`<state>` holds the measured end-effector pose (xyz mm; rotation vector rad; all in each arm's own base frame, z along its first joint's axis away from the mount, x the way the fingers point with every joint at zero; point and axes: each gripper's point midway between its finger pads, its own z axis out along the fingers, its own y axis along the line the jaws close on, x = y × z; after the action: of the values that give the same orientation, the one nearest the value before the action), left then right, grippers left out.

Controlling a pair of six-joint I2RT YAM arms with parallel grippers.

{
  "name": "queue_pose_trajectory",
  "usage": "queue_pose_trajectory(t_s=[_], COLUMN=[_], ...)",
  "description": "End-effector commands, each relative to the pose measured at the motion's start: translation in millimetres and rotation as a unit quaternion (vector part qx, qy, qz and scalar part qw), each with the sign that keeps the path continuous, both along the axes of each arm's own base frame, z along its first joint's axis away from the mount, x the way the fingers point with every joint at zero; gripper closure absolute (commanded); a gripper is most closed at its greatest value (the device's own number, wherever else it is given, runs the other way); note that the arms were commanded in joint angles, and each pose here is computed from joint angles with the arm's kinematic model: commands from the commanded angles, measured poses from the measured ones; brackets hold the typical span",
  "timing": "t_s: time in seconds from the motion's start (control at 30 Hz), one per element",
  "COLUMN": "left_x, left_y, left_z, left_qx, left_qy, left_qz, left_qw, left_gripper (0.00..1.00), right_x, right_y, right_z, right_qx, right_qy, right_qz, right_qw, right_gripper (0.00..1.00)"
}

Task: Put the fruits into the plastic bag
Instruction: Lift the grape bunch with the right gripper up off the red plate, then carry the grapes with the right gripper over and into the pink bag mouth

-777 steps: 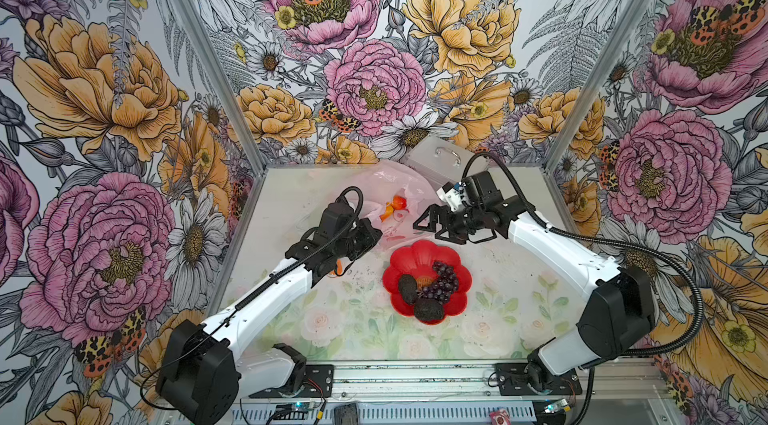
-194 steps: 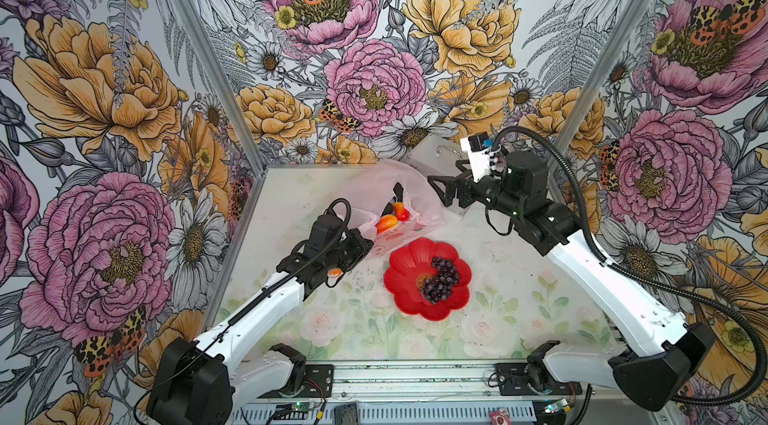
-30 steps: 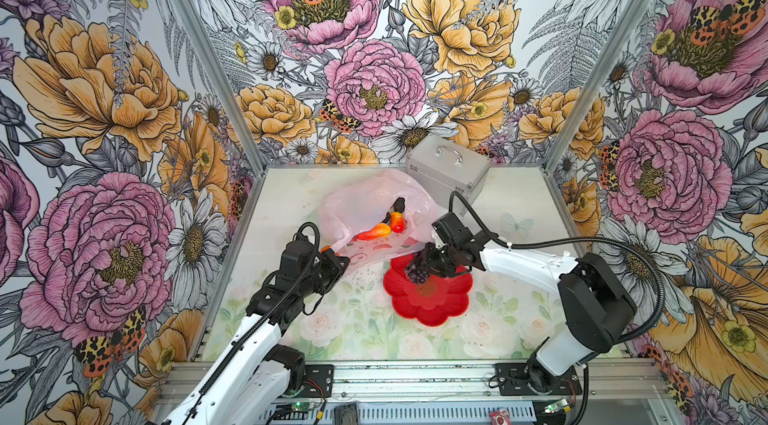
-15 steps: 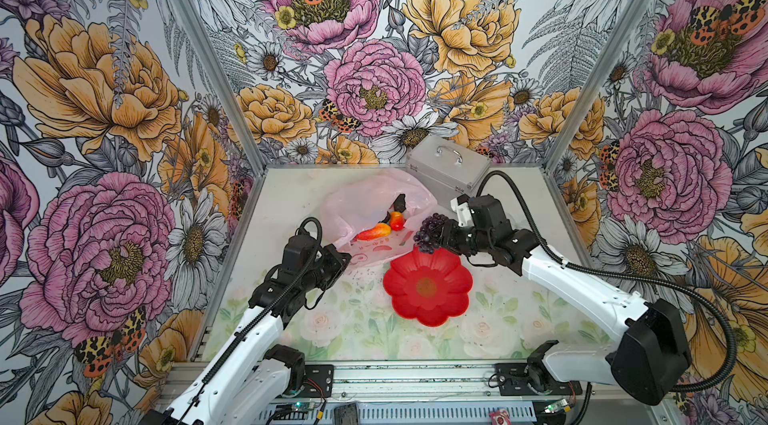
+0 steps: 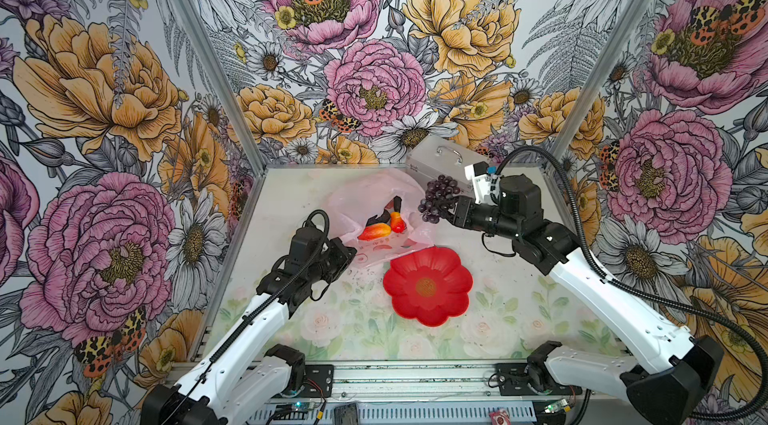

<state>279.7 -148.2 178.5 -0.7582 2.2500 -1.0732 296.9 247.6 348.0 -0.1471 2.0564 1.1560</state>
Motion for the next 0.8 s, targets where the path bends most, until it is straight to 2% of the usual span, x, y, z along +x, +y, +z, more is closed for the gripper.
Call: queue_pose_trajectory(t_s=[0.0,0.23,0.43,0.77], left_x=[12.7,20.2,20.3,17.0], left_y=[-7.3,-10.6,-8.1,-2.2], left_z=[36.7,59.4,64.6,65.8], left_qx=[-0.02,-0.039,-0.051,-0.062], left_qy=[-0.047,-0.061,-0.061,-0.06], left_qz=[-0.006,-0.011,-0.004,0.005], left_qw=[0.999,0.997,0.997,0.996], left_gripper=[1.0,1.0,1.0,1.0], right_x=[1.6,11.5,21.7,32.1], right_y=[-2.4,8.5,21.1,47.8], right_z=[44.3,83.2,100.7,99.0], right_qx=[0.0,-0.019,-0.058,-0.142], right_qy=[-0.085,-0.155,-0.208,-0.264], right_qz=[0.004,0.03,0.054,0.088], right_qw=[0.996,0.987,0.975,0.95], right_gripper=[0.68,0.7,0.71,0.72])
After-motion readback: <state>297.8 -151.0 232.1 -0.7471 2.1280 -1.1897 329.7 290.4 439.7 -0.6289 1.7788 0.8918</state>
